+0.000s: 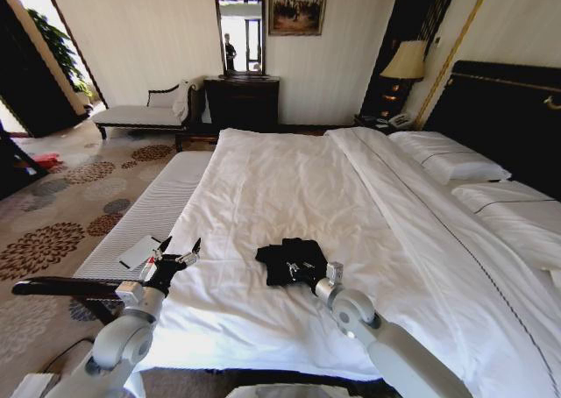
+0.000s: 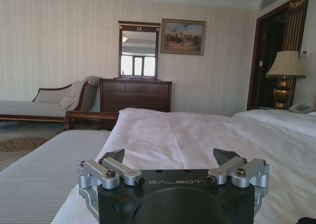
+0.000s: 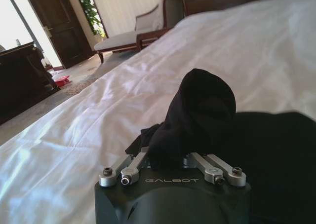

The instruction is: Fold the clothes on the bed.

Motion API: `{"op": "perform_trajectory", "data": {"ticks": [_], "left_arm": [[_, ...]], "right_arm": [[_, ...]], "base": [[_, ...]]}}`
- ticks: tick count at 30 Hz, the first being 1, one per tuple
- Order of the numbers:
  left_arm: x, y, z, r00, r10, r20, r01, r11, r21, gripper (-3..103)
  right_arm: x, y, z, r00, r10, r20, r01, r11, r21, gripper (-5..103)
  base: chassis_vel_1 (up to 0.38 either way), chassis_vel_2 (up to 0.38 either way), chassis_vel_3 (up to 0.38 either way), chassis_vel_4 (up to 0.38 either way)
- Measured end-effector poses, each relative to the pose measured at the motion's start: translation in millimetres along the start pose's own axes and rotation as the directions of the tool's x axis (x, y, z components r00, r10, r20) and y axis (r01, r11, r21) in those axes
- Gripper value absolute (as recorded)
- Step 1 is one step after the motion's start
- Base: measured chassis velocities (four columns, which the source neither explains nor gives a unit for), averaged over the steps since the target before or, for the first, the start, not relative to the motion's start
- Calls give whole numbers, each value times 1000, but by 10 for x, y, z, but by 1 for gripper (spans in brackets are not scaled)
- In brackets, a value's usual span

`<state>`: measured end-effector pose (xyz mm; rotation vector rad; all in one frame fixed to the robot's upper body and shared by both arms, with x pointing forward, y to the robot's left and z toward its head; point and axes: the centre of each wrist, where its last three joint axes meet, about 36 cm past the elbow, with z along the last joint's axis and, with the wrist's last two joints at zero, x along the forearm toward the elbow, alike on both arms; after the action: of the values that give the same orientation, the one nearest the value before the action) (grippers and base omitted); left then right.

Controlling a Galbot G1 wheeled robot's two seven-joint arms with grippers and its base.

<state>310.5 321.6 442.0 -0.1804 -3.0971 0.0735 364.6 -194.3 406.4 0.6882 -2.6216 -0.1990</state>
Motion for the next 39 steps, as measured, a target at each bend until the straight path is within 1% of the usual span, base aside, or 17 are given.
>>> {"op": "perform_trajectory", "data": {"ticks": [1, 2, 5, 8, 10, 11, 12, 13, 14, 15, 18, 23, 24, 26, 31, 33, 39], "left_arm": [[-4, -5, 1, 1000, 1, 0, -1, 1000, 1, 100], [-4, -5, 1, 1000, 1, 0, -1, 1000, 1, 100], [-32, -45, 6, 1000, 3, -5, -3, 1000, 7, 100], [-38, -59, -2, 1000, 5, -6, -5, 1000, 8, 100], [-40, -71, -21, 1000, 7, -5, -7, 1000, 7, 100], [-39, -80, -39, 1000, 10, -4, -10, 1000, 7, 100], [-36, -102, -58, 1000, 13, -4, -13, 1000, 7, 100], [-35, -106, -60, 1000, 14, -4, -14, 1000, 7, 100], [-35, -106, -60, 1000, 14, -4, -14, 1000, 7, 100], [-31, -127, -69, 1000, 17, -4, -17, 1000, 9, 100], [-13, -162, -93, 1000, 19, -2, -19, 1000, 11, 100], [22, -157, -99, 1000, 13, -6, -13, 1000, 7, 100], [43, -144, -98, 1000, 9, -10, -9, 1000, 3, 100], [55, -131, -102, 1000, 7, -12, -7, 1000, -2, 100], [88, -73, -173, 1000, 3, -8, -3, 1000, -15, 100], [89, -45, -246, 1000, 5, -2, -5, 1000, -17, 100], [89, -56, -337, 1000, 12, 4, -12, 1000, -4, 100]], "right_arm": [[14, 8, 1, 1000, 4, 19, -4, 999, 34, 27], [14, 8, 1, 1000, 4, 19, -4, 999, 34, 27], [143, 98, -58, 993, -5, 116, -13, 988, 154, 44], [203, 118, -93, 990, -8, 144, -15, 987, 159, 49], [253, 106, -110, 987, -3, 161, -22, 988, 153, 60], [300, 62, -117, 984, 13, 179, -39, 989, 142, 65], [377, -45, -108, 979, 54, 199, -74, 993, 94, 77], [382, -61, -103, 978, 60, 200, -79, 993, 88, 82], [382, -61, -103, 978, 60, 200, -79, 993, 88, 82], [372, -150, -50, 976, 95, 196, -111, 991, 73, 87], [279, -298, 134, 974, 145, 174, -163, 982, 92, 97], [116, -323, 299, 974, 148, 172, -169, 979, 116, 100], [18, -306, 352, 973, 134, 189, -162, 977, 140, 100], [-47, -284, 378, 972, 121, 200, -154, 976, 153, 100], [-309, -112, 468, 973, 51, 223, -97, 975, 198, 100], [-457, 39, 548, 976, 13, 218, -60, 976, 208, 100], [-791, 327, 646, 978, -43, 202, 3, 981, 194, 100]], "base": [[0, 0, 0, 0], [0, 0, 0, 0], [0, 0, 0, 0], [0, 0, 0, 0], [0, 0, 0, 0], [0, 0, 0, 0], [0, 0, 0, 0], [0, 0, 0, 0], [0, 0, 0, 0], [0, 0, 0, 0], [0, 0, 0, 0], [0, 0, 0, 0], [0, 0, 0, 0], [0, 0, 0, 0], [0, 0, 0, 0], [0, 0, 0, 0], [0, 0, 0, 0]]}}
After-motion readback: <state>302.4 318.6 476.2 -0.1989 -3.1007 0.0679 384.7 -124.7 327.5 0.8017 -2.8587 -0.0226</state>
